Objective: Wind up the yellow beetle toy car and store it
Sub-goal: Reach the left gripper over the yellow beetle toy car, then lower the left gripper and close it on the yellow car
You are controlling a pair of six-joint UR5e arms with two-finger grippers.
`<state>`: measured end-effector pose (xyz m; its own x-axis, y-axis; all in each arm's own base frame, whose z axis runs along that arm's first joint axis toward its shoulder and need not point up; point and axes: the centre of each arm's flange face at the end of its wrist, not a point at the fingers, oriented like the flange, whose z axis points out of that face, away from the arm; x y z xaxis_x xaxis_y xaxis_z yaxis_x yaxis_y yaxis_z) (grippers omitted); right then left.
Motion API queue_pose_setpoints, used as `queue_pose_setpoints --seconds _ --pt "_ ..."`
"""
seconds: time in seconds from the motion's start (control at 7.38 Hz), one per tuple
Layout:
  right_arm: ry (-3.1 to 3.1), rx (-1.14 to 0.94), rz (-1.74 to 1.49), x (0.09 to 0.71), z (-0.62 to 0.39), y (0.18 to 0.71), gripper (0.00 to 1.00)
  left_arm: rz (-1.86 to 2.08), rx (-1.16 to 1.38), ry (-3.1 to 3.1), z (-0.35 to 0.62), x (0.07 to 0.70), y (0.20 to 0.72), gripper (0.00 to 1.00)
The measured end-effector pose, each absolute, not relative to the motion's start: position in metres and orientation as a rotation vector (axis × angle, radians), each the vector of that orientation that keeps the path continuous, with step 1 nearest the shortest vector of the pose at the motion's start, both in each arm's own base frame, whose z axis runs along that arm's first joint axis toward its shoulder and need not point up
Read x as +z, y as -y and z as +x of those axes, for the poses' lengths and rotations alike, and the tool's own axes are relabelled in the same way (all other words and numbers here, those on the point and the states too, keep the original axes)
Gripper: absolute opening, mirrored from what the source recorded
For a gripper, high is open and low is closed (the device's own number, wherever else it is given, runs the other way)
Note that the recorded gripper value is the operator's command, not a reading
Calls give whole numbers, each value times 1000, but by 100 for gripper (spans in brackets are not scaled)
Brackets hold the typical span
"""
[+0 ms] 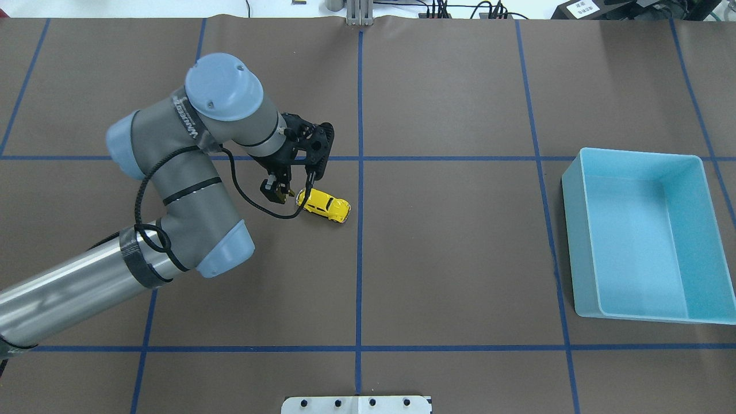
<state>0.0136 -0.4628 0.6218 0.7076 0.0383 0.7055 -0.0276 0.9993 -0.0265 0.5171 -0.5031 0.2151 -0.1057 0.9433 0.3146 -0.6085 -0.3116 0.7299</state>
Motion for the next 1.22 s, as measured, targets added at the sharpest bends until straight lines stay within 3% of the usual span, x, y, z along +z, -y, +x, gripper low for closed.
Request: queue_pose_setpoints --seconds 0.41,1.22 --pt "785 36 -13 621 14 463 99 844 1735 -549 570 207 465 100" --pt "790 37 -12 620 14 463 99 812 1726 -456 609 210 477 99"
